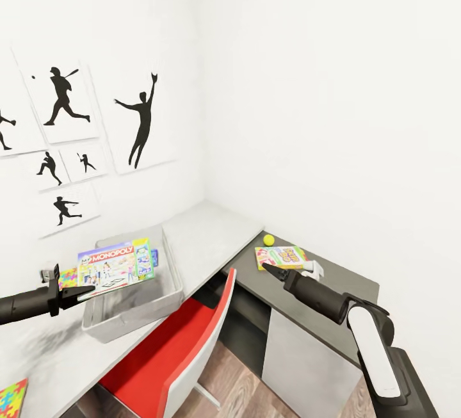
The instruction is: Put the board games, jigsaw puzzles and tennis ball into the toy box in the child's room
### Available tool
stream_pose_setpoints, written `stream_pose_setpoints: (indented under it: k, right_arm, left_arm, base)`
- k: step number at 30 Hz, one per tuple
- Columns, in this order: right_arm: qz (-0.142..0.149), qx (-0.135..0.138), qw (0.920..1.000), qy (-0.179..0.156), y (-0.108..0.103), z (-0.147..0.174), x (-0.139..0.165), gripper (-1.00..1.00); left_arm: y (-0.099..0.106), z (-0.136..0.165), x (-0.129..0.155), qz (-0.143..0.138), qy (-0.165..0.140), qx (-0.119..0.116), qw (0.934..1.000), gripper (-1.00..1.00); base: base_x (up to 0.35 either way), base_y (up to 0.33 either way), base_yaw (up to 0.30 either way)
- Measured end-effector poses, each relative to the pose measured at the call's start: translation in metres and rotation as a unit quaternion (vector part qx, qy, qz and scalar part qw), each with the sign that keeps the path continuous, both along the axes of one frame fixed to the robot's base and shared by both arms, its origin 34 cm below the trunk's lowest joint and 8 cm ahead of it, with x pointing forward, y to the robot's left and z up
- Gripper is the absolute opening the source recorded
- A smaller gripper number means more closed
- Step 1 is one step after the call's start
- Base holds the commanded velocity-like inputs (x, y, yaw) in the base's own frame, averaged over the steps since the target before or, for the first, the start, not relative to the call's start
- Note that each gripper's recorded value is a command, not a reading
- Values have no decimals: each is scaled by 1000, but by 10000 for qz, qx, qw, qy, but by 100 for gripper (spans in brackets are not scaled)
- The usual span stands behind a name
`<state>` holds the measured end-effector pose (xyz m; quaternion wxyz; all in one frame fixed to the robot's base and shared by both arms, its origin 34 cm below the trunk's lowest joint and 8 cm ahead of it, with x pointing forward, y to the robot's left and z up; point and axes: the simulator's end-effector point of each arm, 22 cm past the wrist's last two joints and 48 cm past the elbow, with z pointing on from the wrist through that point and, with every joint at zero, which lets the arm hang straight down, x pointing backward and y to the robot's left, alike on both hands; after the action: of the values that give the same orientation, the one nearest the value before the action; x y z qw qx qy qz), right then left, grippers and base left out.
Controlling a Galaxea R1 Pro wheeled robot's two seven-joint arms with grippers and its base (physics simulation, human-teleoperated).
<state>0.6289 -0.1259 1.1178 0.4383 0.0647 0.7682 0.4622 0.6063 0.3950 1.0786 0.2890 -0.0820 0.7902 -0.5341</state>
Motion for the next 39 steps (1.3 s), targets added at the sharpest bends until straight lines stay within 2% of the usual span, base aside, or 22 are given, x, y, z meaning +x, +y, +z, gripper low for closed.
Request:
stream_pose_setpoints:
  k: [8,27,39]
  right_arm:
    - [-4,-5,10000,2,0,0,0,100]
    - [-3,-4,10000,3,0,0,0,100]
    - [1,8,10000,-8,0,1,0,100]
  left_arm:
    - [0,-2,-1,11,34,-27,10000,-100]
    - [0,-4,-1,16,61,-32,10000,-100]
    - [0,-4,-1,14,56,-34,10000,-100]
  base:
    - [164,-7,48]
    - [90,-49,269]
    - [140,-13,30]
